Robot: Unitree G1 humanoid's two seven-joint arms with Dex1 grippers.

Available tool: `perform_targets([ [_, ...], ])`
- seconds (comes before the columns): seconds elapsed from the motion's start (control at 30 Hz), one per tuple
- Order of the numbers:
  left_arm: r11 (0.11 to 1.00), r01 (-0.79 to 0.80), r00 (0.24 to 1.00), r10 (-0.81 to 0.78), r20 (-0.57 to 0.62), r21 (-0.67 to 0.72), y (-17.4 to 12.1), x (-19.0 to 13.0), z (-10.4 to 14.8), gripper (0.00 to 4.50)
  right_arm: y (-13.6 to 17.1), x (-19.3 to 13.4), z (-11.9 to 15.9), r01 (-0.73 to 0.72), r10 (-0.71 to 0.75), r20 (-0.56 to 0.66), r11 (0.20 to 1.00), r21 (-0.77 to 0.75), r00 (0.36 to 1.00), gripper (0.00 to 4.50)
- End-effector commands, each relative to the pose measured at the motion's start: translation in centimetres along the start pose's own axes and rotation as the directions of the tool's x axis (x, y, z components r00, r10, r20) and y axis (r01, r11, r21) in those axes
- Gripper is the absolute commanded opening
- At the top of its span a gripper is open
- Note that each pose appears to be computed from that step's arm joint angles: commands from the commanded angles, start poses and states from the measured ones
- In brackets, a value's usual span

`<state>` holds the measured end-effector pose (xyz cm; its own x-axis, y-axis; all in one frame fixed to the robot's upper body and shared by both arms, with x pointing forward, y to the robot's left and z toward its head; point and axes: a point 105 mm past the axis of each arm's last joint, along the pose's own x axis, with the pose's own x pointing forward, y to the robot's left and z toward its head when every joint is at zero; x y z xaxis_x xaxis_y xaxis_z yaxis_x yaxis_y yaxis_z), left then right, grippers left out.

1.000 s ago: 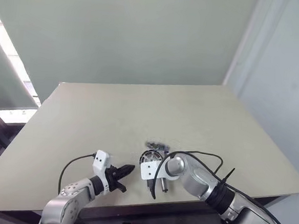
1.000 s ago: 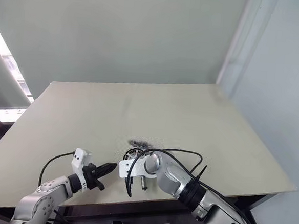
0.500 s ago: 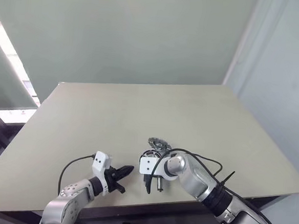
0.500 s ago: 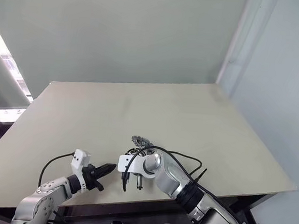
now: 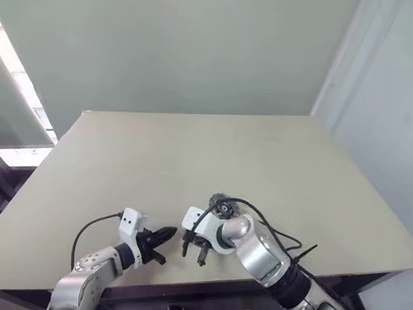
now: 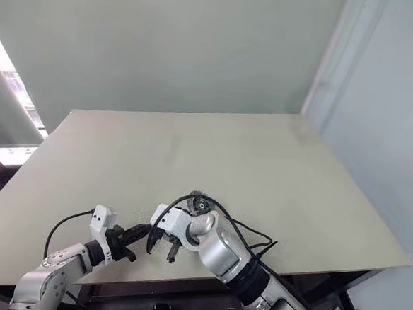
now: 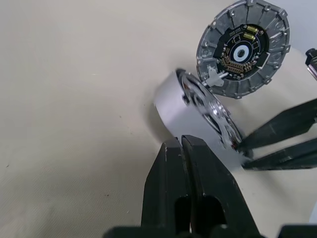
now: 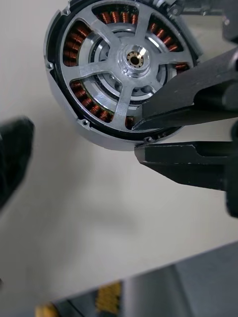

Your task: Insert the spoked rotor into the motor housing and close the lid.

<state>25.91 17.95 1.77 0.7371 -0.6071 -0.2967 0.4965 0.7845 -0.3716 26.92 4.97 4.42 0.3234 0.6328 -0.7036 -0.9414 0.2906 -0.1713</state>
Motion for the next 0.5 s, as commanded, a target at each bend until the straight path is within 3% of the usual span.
perform_targets([
  [0.03, 0.999, -0.01, 0.999, 0.008, 0.041, 0.04, 0.1, -0.2, 1.4, 0.0, 0.1, -1.2, 2.4, 0.058, -0.063, 0.08, 0.996, 0.068, 0.995, 0.09],
  [0.2, 0.999, -0.011, 0.999, 0.01, 0.042, 0.039, 0.0, -0.2, 1.4, 0.0, 1.3, -1.4, 2.2, 0.045, -0.042, -0.021, 0.988, 0.144, 0.999, 0.09],
  [0.5, 0.999, -0.007, 0.999, 0.005, 0.047, 0.039, -0.1, 0.2, 1.4, 0.0, 2.3, -1.9, 1.6, 0.02, -0.002, -0.219, 0.997, 0.081, 0.976, 0.09],
])
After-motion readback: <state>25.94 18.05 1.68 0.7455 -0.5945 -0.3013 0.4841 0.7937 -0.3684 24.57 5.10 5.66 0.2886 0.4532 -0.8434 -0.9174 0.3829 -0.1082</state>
